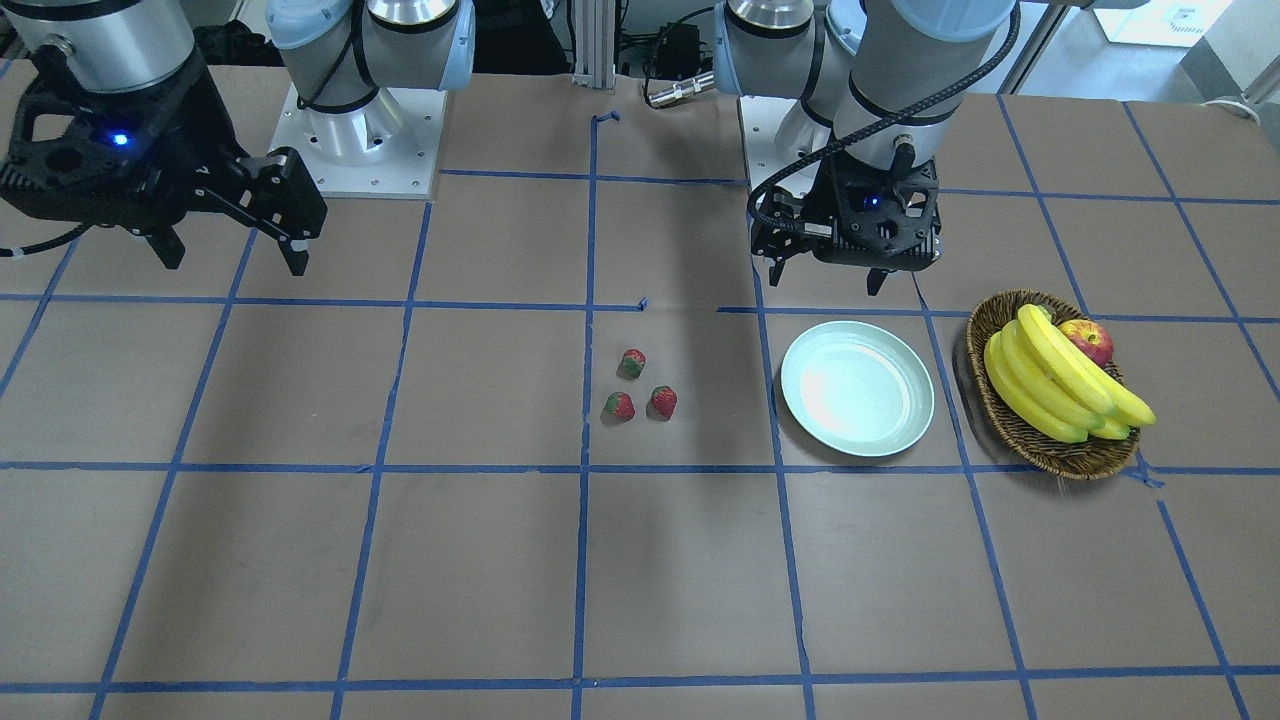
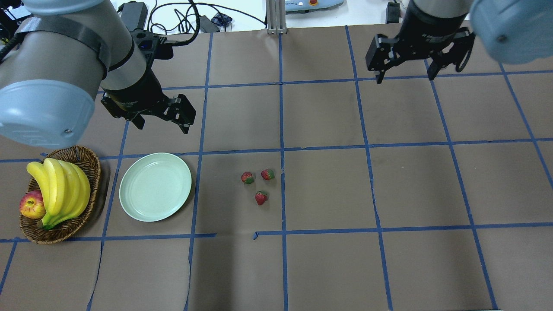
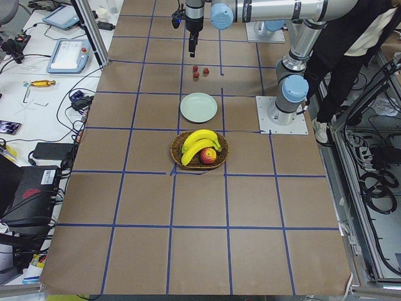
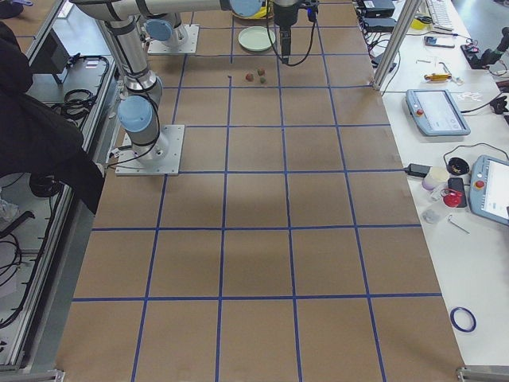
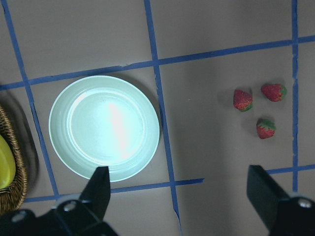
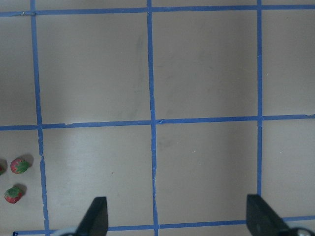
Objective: Collect all strawberries into plate
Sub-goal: 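Reach the left gripper to the strawberries and grasp one, then carry the held strawberry with the left gripper over the plate and release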
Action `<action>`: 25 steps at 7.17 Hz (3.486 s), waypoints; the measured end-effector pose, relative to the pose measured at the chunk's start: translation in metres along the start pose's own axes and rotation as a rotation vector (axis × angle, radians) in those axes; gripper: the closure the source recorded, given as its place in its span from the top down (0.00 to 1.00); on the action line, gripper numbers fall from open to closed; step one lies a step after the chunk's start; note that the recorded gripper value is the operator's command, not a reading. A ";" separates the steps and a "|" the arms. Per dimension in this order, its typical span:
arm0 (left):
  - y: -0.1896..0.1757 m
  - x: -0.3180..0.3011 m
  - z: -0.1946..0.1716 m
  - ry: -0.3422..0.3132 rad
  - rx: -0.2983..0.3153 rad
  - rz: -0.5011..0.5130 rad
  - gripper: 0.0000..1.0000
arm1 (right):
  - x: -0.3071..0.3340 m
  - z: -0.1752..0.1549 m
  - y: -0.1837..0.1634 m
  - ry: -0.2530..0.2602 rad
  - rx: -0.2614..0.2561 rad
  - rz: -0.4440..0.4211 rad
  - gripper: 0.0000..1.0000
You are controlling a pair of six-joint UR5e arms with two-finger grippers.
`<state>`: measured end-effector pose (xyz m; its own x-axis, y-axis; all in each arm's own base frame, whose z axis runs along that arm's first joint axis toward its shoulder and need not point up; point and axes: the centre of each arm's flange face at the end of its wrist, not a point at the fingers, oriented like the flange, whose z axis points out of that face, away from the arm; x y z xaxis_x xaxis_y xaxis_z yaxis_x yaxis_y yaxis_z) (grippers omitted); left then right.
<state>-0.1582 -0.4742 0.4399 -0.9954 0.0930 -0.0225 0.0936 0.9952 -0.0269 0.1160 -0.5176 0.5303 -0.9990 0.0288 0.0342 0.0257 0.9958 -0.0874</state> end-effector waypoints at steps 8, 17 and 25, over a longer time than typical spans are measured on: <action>-0.002 0.085 0.091 0.011 0.078 -0.122 1.00 | 0.003 0.009 0.040 -0.007 -0.127 0.002 1.00; -0.013 0.110 0.244 0.005 -0.026 -0.192 0.84 | 0.003 0.012 0.041 -0.001 -0.073 0.011 1.00; -0.009 0.116 0.245 -0.005 -0.041 -0.075 0.10 | 0.002 0.012 0.041 0.000 -0.071 0.013 1.00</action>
<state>-0.2701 -0.4795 0.1930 -0.9995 0.0181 -0.0266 0.0178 0.9998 0.0117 0.1148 -0.4780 0.5148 -0.9985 0.0422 0.0337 0.0417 0.9990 -0.0175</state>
